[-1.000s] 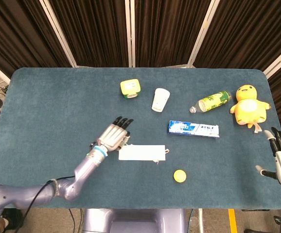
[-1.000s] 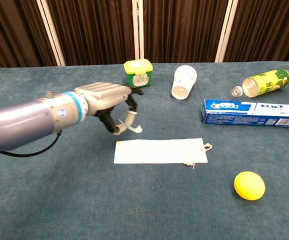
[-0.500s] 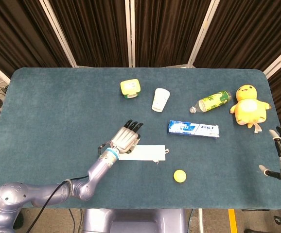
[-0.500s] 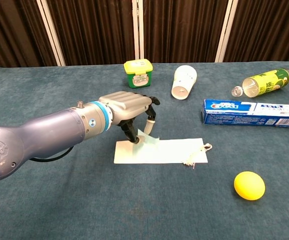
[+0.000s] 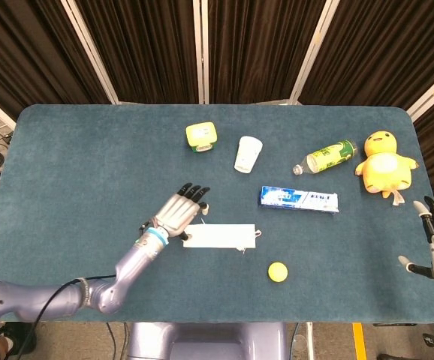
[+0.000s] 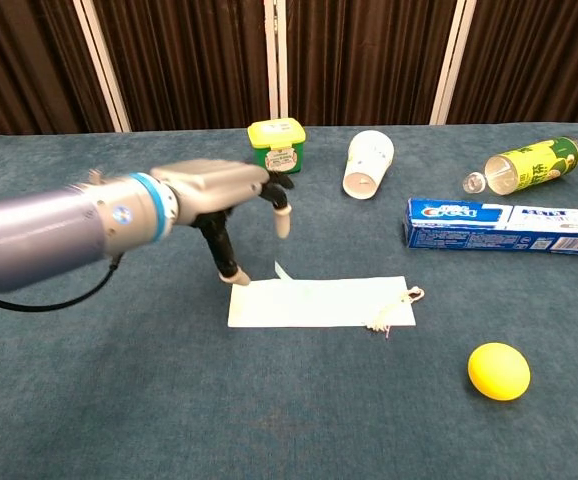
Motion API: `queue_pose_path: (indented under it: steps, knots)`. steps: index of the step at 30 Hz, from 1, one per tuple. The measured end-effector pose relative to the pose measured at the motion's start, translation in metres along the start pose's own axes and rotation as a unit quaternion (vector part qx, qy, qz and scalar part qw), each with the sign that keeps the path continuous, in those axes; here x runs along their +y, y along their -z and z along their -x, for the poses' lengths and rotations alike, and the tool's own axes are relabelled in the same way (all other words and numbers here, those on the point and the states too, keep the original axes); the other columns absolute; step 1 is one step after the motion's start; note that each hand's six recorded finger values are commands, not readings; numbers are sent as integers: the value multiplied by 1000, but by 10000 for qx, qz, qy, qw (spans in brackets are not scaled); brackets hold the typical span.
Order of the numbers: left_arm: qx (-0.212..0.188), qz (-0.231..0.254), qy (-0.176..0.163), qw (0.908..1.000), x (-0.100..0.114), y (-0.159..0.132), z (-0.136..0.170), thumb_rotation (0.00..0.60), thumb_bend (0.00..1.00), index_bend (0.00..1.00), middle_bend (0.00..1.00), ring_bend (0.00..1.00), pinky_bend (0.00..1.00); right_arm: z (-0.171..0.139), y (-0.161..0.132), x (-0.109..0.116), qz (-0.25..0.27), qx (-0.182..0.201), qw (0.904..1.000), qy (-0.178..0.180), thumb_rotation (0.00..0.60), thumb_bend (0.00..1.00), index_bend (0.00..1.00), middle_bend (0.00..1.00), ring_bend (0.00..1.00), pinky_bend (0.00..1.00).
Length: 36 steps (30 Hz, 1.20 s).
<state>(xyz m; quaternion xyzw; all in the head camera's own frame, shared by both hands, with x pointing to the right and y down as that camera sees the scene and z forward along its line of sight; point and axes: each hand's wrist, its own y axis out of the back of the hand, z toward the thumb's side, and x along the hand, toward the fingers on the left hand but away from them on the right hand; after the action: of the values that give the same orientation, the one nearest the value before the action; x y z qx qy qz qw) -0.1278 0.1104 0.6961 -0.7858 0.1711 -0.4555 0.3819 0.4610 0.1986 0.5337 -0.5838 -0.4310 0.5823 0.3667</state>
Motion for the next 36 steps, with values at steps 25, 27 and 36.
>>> queue_pose_path:
  steps: [25,27,36]
  knots:
    - [2969,-310,-1391,9442,58,195,222,600,0,0,0,0,0,74,-130,-55,-178,1761,9713,-1588,600,689,125,0,0,0]
    - [3078,-268,-1389,9409,55,199,231,600,0,0,0,0,0,81,-150,-63,-215,1973,9641,-1764,600,699,125,0,0,0]
    - [3135,-255,-1492,9374,51,198,243,600,0,0,0,0,0,99,-228,-93,-283,2561,9366,-2375,600,739,152,0,0,0]
